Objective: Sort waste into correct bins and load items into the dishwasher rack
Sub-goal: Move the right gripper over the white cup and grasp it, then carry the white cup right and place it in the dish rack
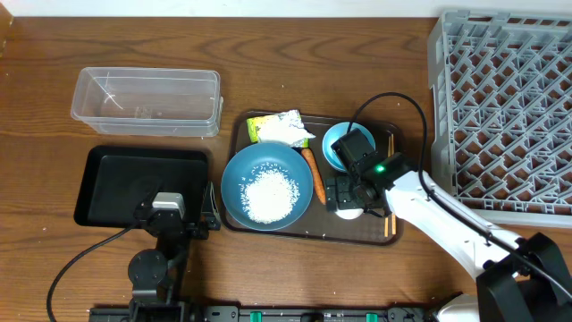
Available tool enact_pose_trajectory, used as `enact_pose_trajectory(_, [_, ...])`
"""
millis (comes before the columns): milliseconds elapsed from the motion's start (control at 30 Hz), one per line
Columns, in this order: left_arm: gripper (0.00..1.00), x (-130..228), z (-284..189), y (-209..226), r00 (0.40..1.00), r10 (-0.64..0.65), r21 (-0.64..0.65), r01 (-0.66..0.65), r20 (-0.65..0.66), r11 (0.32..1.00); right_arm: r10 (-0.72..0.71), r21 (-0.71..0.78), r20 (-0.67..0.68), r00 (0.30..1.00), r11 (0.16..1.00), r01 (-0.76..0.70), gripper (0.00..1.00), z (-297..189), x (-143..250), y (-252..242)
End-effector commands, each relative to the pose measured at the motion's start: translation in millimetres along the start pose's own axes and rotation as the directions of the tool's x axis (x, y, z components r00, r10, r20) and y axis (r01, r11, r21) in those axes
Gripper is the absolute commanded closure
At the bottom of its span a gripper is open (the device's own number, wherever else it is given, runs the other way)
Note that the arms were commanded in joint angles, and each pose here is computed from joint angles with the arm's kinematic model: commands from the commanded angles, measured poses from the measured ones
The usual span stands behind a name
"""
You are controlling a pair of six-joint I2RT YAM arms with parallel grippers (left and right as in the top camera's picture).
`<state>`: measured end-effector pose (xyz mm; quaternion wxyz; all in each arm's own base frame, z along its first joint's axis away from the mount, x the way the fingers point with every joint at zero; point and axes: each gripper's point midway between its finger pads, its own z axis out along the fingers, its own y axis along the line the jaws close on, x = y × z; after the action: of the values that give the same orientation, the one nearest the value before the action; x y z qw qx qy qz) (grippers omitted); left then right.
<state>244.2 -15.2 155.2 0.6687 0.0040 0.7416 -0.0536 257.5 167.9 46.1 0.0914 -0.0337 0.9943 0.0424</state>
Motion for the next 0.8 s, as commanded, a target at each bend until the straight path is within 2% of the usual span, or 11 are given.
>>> enact_pose_trajectory(0, [0.02,15.3,1.2,-2.0,0.999,0.000,0.014,0.000,-0.042,1.000,0.012,-0.014,0.023,1.000,1.000,-0.011,0.12,-2.6,-8.2,6.7])
enact_pose_trajectory(67, [0.02,15.3,1.2,-2.0,0.999,0.000,0.014,0.000,-0.042,1.000,0.012,-0.018,0.032,0.999,1.000,-0.011,0.25,-2.7,-10.2,7.8])
enact_pose_trajectory(100, [0.02,15.4,1.2,-2.0,0.999,0.000,0.014,0.000,-0.042,1.000,0.012,-0.019,0.033,0.999,1.000,-0.011,0.28,-2.7,-10.5,7.9])
enact_pose_trajectory(267, [0.02,15.4,1.2,-2.0,0.999,0.000,0.014,0.000,-0.042,1.000,0.012,-0.018,0.031,0.999,1.000,-0.011,0.29,-2.7,-10.1,7.8])
enact_pose_trajectory(500, [0.02,15.3,1.2,-1.9,0.999,0.000,0.014,0.000,-0.042,1.000,0.013,-0.017,0.035,0.999,1.000,-0.013,0.40,-7.1,-10.0,6.4])
enact_pose_trajectory(767, [0.02,15.3,1.2,-2.0,0.999,0.000,0.014,0.000,-0.042,1.000,-0.012,-0.043,0.104,0.995,0.999,0.017,0.43,-57.6,-28.2,4.1])
